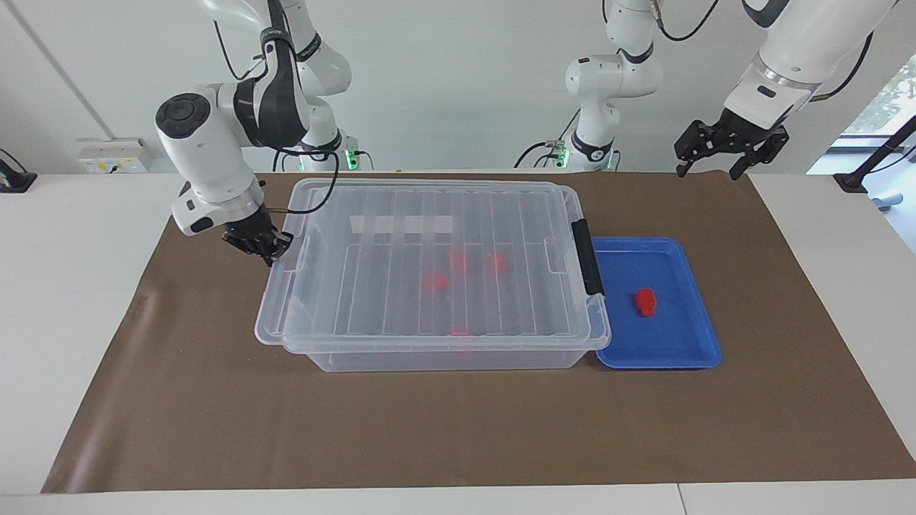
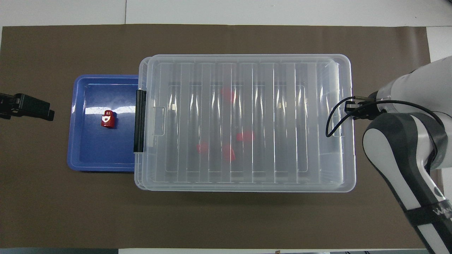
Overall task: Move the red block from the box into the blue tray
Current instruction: 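Slide the clear lid back over the box with the right gripper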
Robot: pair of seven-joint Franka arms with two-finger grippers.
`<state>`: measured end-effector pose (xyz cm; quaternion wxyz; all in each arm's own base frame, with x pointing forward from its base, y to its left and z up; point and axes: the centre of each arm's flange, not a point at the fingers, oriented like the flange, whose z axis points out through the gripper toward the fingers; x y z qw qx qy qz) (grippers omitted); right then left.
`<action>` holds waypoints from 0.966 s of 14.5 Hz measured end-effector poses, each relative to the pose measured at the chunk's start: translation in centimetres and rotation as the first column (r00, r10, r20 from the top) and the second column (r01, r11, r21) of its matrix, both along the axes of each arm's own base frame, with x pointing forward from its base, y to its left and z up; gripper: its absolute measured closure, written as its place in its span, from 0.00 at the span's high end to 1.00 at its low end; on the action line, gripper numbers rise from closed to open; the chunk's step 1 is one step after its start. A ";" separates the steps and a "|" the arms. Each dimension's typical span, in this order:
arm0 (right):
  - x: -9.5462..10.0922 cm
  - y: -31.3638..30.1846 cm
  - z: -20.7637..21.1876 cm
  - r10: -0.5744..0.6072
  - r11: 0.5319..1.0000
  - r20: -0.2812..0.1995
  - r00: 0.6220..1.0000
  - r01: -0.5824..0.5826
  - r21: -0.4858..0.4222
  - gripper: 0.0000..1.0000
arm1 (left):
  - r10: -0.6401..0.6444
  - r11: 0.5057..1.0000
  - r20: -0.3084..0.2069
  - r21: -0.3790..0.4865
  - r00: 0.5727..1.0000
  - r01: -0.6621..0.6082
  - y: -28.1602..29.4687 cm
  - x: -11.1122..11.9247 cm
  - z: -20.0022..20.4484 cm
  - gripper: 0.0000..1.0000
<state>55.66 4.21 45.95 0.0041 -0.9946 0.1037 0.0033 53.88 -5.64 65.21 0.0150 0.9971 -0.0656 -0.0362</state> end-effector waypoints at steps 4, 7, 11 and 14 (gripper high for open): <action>-0.1 0.5 -0.1 -0.003 1.000 -0.002 1.000 0.003 0.000 0.01 | -0.004 1.000 -0.004 0.001 1.000 0.004 -0.1 -0.3 0.2 1.00; -0.1 0.5 -0.1 -0.003 1.000 -0.001 1.000 0.003 0.000 0.01 | -0.006 1.000 -0.005 0.001 1.000 0.006 -0.2 -0.5 0.2 1.00; -0.1 0.5 -0.1 -0.003 1.000 -0.001 1.000 0.003 0.000 0.01 | -0.011 1.000 -0.006 0.001 1.000 0.011 -0.4 -0.5 0.2 1.00; -0.2 0.5 0.2 -0.004 1.000 -0.017 1.000 0.004 -0.001 0.01 | -0.011 1.000 -0.022 0.002 1.000 0.011 -0.4 -0.5 -0.2 1.00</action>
